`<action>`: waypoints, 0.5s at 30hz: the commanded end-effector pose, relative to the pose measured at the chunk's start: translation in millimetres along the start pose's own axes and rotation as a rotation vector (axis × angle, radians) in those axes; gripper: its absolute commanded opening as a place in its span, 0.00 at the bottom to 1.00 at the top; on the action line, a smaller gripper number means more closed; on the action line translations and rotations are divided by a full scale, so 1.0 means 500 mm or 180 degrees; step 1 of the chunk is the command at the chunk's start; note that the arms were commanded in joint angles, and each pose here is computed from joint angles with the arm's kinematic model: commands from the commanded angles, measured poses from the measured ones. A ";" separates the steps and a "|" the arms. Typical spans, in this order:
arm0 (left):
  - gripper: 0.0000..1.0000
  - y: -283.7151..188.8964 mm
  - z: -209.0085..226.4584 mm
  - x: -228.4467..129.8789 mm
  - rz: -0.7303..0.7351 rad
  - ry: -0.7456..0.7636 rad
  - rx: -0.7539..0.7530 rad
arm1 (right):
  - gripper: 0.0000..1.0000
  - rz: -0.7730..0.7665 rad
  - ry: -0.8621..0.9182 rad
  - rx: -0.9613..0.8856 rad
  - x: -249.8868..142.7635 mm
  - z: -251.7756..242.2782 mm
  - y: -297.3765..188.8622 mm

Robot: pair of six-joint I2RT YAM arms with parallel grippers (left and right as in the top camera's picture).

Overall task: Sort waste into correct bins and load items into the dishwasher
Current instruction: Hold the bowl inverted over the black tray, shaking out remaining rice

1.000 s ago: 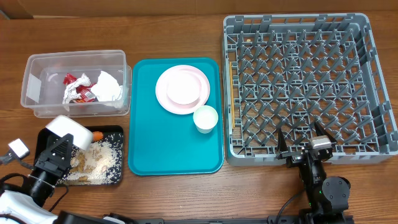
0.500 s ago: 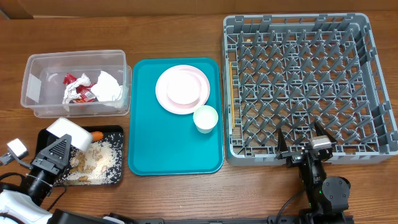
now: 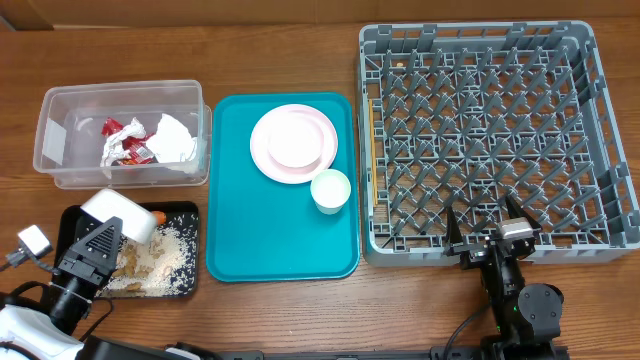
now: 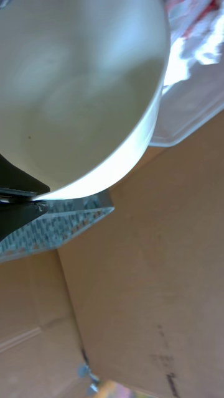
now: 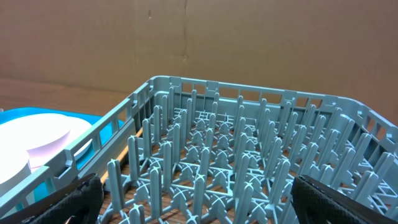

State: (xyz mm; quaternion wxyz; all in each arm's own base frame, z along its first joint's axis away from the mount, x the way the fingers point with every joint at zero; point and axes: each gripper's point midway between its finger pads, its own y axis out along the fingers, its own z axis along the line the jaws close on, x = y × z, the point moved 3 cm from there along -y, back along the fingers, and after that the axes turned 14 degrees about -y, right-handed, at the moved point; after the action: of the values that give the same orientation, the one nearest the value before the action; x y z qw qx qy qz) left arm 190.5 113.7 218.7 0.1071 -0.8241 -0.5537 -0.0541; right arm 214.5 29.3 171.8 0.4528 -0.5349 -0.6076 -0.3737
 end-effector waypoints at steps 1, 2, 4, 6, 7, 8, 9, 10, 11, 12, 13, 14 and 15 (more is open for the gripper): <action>0.04 -0.001 -0.015 0.004 -0.0076 0.0133 -0.0150 | 1.00 -0.0007 -0.0011 -0.0041 -0.004 -0.003 0.000; 0.04 -0.001 -0.023 0.001 -0.0096 0.0228 -0.0196 | 1.00 -0.0007 -0.0011 -0.0041 -0.004 -0.003 0.000; 0.04 -0.001 -0.033 -0.003 -0.0135 0.0669 -0.0243 | 1.00 -0.0007 -0.0011 -0.0041 -0.004 -0.003 0.000; 0.04 0.000 -0.028 -0.001 -0.0123 0.0677 -0.0225 | 1.00 -0.0007 -0.0011 -0.0041 -0.004 -0.003 0.000; 0.04 0.000 -0.029 -0.002 -0.0115 0.0524 -0.0228 | 1.00 -0.0007 -0.0011 -0.0041 -0.004 -0.003 0.000; 0.04 0.000 -0.031 -0.005 -0.0111 0.0425 -0.0233 | 1.00 -0.0007 -0.0011 -0.0041 -0.004 -0.003 0.000; 0.04 0.000 -0.034 -0.006 -0.0123 0.0475 -0.0250 | 1.00 -0.0007 -0.0011 -0.0041 -0.004 -0.003 0.000; 0.04 -0.001 -0.035 -0.006 -0.0132 0.0598 -0.0251 | 1.00 -0.0007 -0.0011 -0.0041 -0.004 -0.003 0.000; 0.04 -0.001 -0.033 -0.003 -0.0142 0.0752 -0.0246 | 1.00 -0.0007 -0.0011 -0.0041 -0.004 -0.003 0.000; 0.05 0.000 -0.029 -0.001 -0.0131 0.0705 -0.0234 | 1.00 -0.0007 -0.0011 -0.0041 -0.004 -0.003 0.000; 0.04 0.000 -0.028 -0.002 -0.0116 0.0443 -0.0235 | 1.00 -0.0007 -0.0011 -0.0041 -0.004 -0.003 0.000; 0.04 0.000 -0.029 -0.007 -0.0094 0.0208 -0.0229 | 1.00 -0.0007 -0.0011 -0.0041 -0.004 -0.003 0.000; 0.04 0.000 -0.036 -0.012 -0.0098 0.0173 -0.0251 | 1.00 -0.0007 -0.0011 -0.0041 -0.004 -0.003 0.000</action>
State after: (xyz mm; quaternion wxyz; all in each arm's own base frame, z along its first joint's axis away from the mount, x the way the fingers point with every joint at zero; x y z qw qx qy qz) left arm 188.6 106.3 228.7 0.1135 -0.8173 -0.5538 -0.1119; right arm 214.5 29.4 171.8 0.4528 -0.5348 -0.6079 -0.3735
